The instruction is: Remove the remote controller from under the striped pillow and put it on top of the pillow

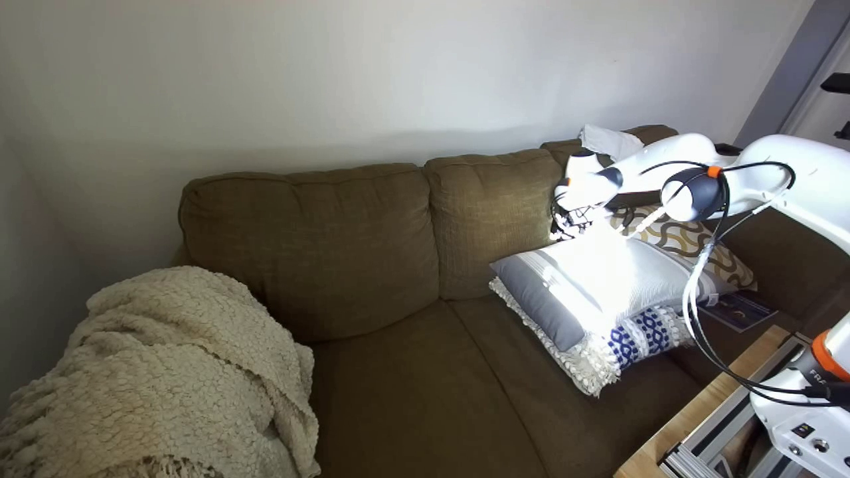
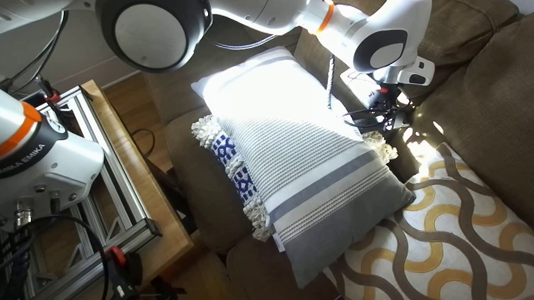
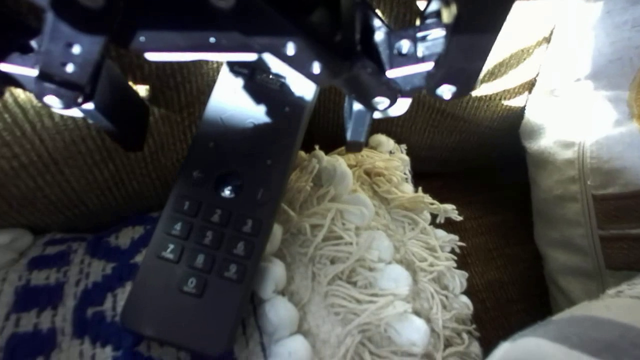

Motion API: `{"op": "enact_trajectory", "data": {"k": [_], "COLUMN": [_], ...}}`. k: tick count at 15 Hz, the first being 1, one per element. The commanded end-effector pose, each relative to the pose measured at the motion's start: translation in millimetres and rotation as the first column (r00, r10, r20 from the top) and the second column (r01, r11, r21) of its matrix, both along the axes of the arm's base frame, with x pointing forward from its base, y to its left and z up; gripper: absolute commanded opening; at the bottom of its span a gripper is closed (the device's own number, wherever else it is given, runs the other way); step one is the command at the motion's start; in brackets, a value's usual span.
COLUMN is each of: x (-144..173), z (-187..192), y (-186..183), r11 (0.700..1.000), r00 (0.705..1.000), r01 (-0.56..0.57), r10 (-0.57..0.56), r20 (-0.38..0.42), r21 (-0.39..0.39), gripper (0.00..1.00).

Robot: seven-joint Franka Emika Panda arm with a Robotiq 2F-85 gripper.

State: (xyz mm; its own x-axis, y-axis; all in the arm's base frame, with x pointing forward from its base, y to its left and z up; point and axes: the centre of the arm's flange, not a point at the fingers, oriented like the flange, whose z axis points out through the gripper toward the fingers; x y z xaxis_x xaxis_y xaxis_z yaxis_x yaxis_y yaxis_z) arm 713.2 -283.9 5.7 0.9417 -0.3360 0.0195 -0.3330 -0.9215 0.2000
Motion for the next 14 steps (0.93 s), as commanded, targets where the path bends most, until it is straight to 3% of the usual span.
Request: {"op": "enact_trajectory", "data": {"k": [1, 3, 9, 14], "x": [1, 0, 0, -9], "z": [-21, -24, -32, -4], "y": [-4, -4, -6, 4], "r11": [1.000, 1.000, 1.000, 1.000], "r00": [1.000, 1.000, 1.000, 1.000], "r01": [0.001, 0.003, -0.004, -0.001], "r10": [-0.001, -0.003, 0.004, 0.001], "r20": [0.002, -0.004, 0.001, 0.000], "r21": [-0.001, 0.002, 0.006, -0.028], "gripper": [0.97, 0.73, 0.29, 0.27]}}
